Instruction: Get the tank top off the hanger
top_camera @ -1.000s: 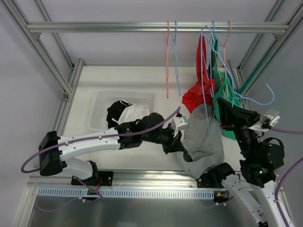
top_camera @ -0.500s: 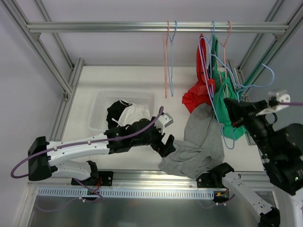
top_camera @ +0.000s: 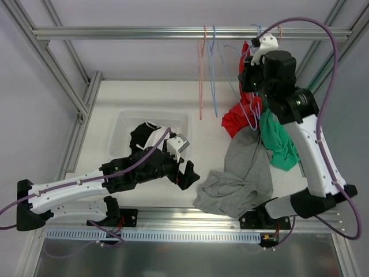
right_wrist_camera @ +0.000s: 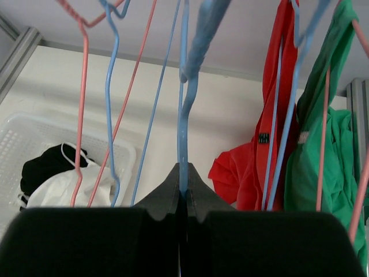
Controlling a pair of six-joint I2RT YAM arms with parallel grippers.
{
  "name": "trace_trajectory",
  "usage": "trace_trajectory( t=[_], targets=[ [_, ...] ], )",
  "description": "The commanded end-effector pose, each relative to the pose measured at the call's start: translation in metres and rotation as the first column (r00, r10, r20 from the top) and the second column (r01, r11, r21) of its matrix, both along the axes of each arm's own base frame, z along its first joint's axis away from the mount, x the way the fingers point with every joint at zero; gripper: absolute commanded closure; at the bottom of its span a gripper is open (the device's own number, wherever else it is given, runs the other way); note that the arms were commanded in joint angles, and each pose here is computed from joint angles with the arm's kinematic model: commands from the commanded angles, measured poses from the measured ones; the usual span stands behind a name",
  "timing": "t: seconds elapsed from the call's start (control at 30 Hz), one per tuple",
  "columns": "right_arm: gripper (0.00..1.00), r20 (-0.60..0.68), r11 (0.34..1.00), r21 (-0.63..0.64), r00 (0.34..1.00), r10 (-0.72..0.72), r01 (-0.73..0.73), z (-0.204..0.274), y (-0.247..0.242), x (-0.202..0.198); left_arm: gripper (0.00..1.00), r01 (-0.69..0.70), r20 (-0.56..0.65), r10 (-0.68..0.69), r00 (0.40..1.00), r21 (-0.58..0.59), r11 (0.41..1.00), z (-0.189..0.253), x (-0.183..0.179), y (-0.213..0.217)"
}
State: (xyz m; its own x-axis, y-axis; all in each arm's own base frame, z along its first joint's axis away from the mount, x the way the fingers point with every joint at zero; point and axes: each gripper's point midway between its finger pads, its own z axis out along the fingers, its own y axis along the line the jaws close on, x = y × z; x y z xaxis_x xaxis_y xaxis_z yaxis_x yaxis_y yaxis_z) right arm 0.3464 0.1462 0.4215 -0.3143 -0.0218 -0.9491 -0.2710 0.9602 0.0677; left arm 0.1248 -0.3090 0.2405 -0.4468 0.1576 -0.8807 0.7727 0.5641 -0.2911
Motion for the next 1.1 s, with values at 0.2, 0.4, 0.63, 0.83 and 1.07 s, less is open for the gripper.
trace_trajectory(
  t=[0.2,0.4,0.63,0.83,1.07],
  targets=[
    [1.00,0.061,0.992,-0.103,0.996,-0.063,0.069,0.022,0.020,0.071,0.01,-0.023,-0.052,0.025,0.998,0.040,0.999,-0.027,-0.005,0.014],
    [1.00,-0.023,0.992,-0.123,1.000,-0.016,0.013,-0.016,0.050,0.076,0.01,-0.023,-0.070,0.027,0.997,0.056,0.998,-0.034,-0.005,0.012],
    [1.00,-0.054,0.993,-0.111,0.998,0.028,-0.034,-0.029,0.062,0.076,0.01,-0.020,-0.103,0.028,0.994,0.075,0.997,-0.041,-0.005,0.002],
    [0.46,-0.038,0.996,-0.086,0.999,0.027,-0.030,-0.017,0.052,0.058,0.01,-0.001,-0.114,0.011,0.993,0.080,0.997,-0.046,-0.008,-0.013],
    [0.08,0.030,0.999,-0.041,0.999,0.011,-0.009,0.011,0.010,-0.006,0.01,0.052,-0.126,-0.033,0.992,0.156,0.986,-0.070,-0.009,-0.059]
  ],
)
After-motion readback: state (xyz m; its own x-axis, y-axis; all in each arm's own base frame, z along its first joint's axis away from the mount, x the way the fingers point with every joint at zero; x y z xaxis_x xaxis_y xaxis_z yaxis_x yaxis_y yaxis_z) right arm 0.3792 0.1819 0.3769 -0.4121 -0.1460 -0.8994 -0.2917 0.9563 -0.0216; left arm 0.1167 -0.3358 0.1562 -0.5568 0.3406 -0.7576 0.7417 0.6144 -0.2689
